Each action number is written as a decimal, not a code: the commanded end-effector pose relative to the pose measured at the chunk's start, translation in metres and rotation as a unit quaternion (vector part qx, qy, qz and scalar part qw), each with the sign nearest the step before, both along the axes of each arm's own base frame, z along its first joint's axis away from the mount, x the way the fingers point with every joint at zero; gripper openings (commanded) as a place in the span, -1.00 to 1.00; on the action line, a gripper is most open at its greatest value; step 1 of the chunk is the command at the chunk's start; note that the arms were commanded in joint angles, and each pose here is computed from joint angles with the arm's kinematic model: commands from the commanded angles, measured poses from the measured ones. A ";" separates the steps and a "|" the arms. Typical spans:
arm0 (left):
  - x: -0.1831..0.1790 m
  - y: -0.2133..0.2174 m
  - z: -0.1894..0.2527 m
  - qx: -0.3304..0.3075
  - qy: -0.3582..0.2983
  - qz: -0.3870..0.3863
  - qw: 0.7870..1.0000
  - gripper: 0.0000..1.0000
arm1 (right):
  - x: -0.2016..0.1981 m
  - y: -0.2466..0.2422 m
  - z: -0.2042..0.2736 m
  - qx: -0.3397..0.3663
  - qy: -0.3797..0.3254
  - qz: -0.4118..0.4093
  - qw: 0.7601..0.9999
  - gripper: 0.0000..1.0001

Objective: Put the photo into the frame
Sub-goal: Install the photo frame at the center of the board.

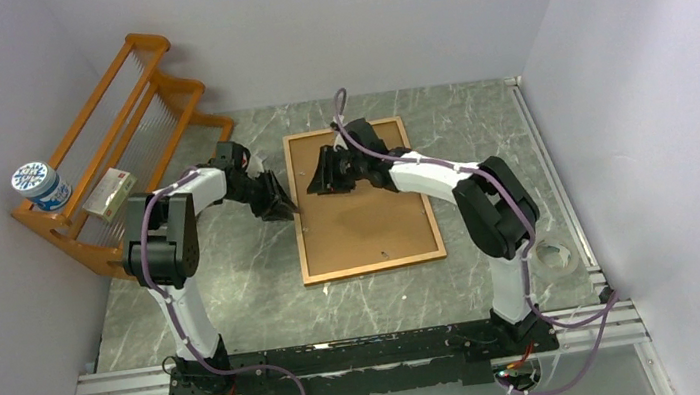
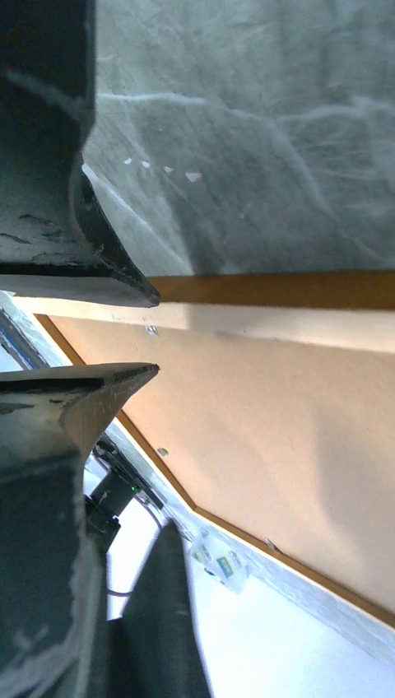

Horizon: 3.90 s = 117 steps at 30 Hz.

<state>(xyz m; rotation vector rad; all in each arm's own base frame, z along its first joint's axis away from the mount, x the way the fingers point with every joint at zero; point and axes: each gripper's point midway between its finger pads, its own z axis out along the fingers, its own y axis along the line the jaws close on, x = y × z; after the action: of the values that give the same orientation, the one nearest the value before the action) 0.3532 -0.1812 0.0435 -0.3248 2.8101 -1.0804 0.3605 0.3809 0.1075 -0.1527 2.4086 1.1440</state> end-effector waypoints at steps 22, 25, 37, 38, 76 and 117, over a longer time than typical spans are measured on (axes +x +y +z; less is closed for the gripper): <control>0.075 0.006 -0.011 0.011 -0.056 0.030 0.998 -0.17 | 0.136 0.022 -0.029 -0.039 -0.058 -0.047 0.996 -0.10; 0.073 0.005 -0.018 0.008 -0.049 0.030 0.998 -0.34 | 0.137 0.025 -0.041 -0.036 -0.059 -0.040 0.997 -0.12; 0.060 0.007 -0.028 0.017 -0.040 -0.003 0.999 -0.55 | 0.132 0.036 -0.067 -0.015 -0.029 0.002 0.999 -0.18; 0.058 0.008 -0.029 0.017 -0.038 -0.008 0.999 -0.55 | 0.128 0.036 -0.068 -0.013 -0.026 0.009 1.000 -0.19; 0.035 0.041 -0.071 0.147 0.048 -0.055 0.986 -0.64 | 0.101 0.064 -0.085 0.107 0.094 0.005 0.990 -0.28; 0.046 0.027 -0.068 0.110 0.033 -0.047 0.992 -0.24 | 0.088 0.037 -0.108 -0.033 0.147 -0.090 0.984 -0.33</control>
<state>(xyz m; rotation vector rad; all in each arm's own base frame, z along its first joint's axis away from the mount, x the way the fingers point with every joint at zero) 0.4133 -0.1605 0.0233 -0.2331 2.8947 -0.9153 0.4705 0.4263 0.0404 0.2333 2.5078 1.1558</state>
